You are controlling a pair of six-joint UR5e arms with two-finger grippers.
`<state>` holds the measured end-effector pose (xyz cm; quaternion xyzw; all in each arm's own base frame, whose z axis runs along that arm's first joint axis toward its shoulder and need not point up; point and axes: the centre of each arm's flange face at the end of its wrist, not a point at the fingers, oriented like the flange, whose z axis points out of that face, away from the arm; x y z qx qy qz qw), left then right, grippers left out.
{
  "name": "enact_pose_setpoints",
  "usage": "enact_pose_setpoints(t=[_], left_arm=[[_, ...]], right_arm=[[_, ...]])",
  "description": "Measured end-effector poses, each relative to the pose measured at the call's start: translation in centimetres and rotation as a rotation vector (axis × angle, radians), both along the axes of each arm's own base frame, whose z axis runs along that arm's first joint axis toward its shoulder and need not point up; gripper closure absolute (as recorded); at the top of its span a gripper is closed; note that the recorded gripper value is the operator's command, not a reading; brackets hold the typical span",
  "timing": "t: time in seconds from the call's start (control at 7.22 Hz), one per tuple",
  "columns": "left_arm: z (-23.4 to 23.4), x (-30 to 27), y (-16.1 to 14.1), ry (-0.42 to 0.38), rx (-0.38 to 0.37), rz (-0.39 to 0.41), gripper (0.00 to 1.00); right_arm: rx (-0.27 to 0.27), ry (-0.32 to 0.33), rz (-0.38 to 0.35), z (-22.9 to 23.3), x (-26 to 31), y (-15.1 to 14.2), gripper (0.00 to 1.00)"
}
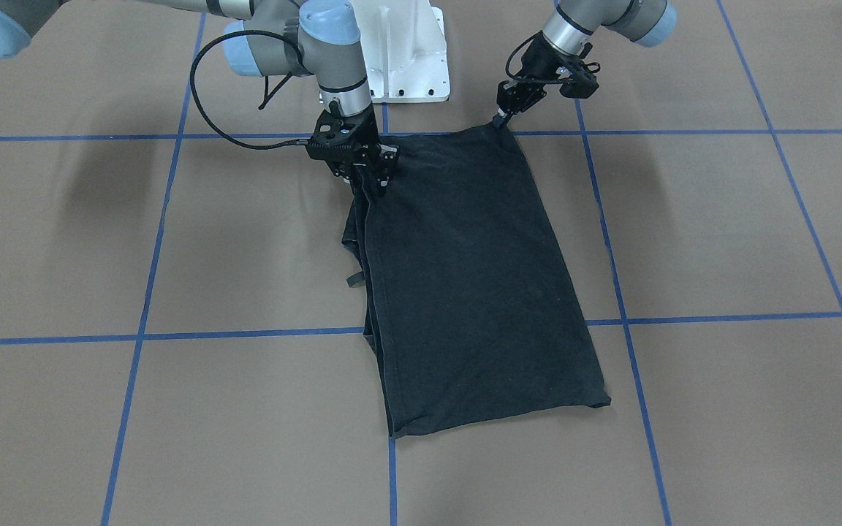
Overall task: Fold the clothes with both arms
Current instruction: 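Grasp the near edge with the right gripper and lift with both grippers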
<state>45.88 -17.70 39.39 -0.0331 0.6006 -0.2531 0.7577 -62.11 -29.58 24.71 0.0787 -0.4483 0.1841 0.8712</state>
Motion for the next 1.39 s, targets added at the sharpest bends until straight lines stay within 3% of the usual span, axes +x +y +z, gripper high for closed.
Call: enact_pose_setpoints(t=[0.69, 1.11, 1.39], left_arm=[[0.0, 0.0, 0.0, -0.001, 0.005, 0.003, 1.00], [-1.8, -1.9, 0.6, 0.035, -0.002, 0.050, 1.00], [-5.6, -5.7, 1.4, 0.108, -0.009, 0.109, 1.00]], right_arm=[[-0.007, -0.020, -0.044, -1.9, 2.3, 1.4, 1.00], [-0.012, 0.003, -0.102, -3.4, 4.7, 5.5, 1.00], [-0.008, -0.007, -0.142, -3.3, 7.5, 8.4, 1.00]])
